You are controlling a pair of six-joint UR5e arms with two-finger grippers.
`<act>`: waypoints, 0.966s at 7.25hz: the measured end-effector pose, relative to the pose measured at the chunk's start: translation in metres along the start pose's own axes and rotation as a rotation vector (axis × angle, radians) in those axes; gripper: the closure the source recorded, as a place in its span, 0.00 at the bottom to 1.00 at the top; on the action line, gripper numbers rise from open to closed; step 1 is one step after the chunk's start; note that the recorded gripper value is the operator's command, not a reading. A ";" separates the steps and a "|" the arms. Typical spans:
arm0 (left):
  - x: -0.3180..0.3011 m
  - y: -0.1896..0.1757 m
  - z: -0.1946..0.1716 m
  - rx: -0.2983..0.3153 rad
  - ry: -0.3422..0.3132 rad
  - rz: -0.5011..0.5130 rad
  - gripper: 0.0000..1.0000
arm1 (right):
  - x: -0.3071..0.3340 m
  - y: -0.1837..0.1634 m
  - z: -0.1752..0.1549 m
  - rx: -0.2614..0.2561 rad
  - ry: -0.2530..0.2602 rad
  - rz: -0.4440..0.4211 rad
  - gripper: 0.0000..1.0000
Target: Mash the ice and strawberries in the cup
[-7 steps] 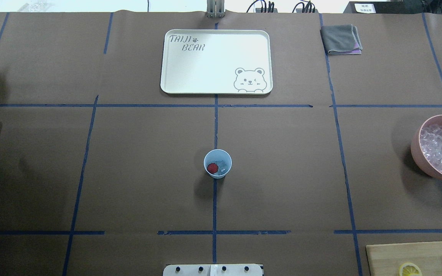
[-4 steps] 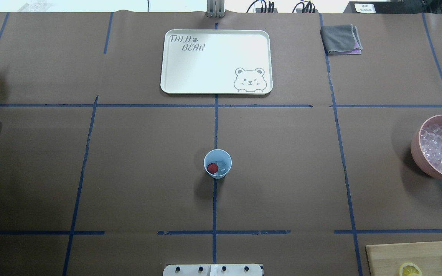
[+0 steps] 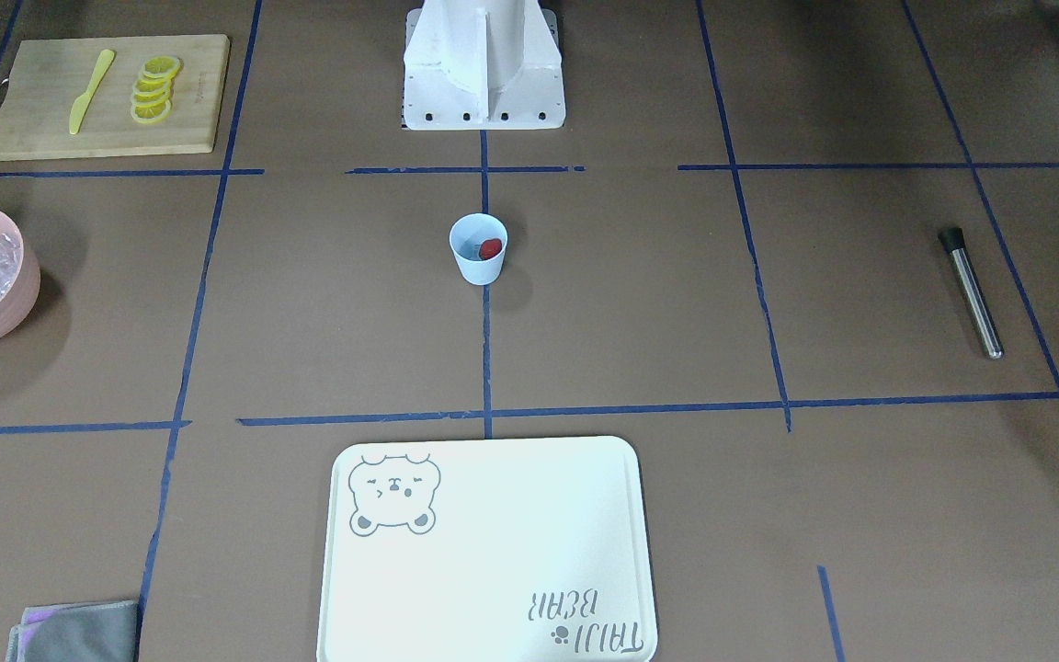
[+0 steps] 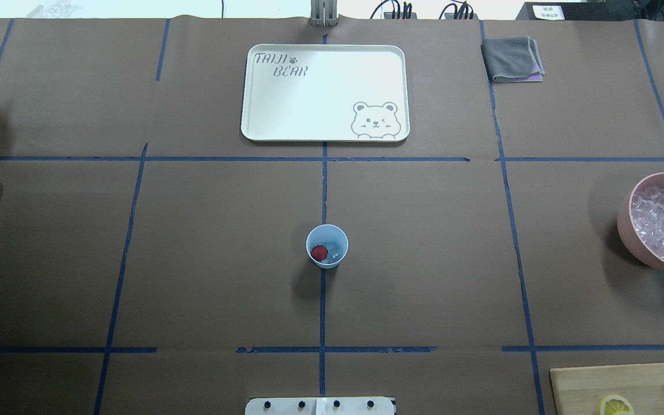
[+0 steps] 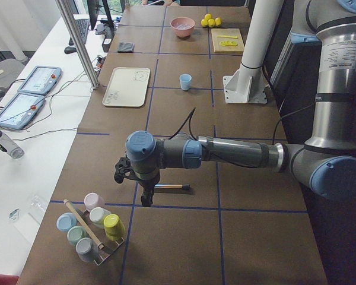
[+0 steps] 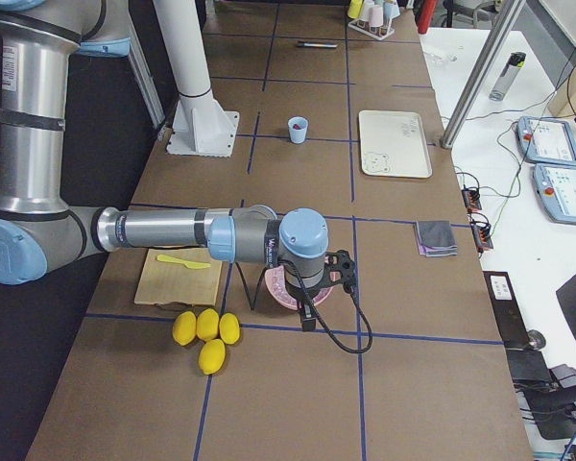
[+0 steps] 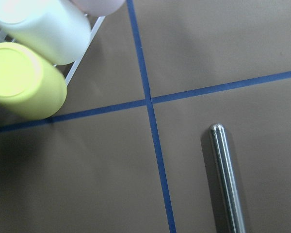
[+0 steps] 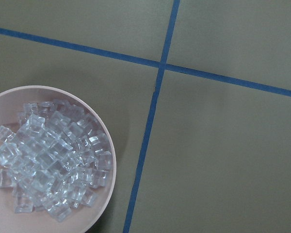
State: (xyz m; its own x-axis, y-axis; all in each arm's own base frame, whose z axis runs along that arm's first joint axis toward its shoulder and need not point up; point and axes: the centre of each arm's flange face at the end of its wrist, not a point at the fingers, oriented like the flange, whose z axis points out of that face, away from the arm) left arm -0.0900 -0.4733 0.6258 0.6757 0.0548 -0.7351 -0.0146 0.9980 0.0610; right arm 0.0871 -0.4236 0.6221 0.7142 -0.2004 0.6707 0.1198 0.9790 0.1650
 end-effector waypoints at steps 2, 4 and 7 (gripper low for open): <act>-0.019 0.030 -0.002 0.016 0.025 -0.039 0.00 | 0.000 0.000 0.000 0.000 0.000 -0.001 0.01; -0.016 0.031 -0.006 0.041 0.025 -0.019 0.00 | 0.000 0.000 0.000 -0.001 0.000 -0.001 0.01; -0.021 0.033 0.001 0.031 0.029 -0.022 0.00 | 0.002 0.004 0.003 -0.007 -0.001 0.005 0.01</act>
State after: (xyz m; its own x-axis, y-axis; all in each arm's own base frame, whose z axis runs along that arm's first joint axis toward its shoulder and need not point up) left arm -0.1039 -0.4419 0.6446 0.6543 0.0343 -0.7555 0.0229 0.9976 0.0651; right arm 0.0870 -0.4202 0.6262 0.7138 -0.1957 0.6725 0.1208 0.9802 0.1570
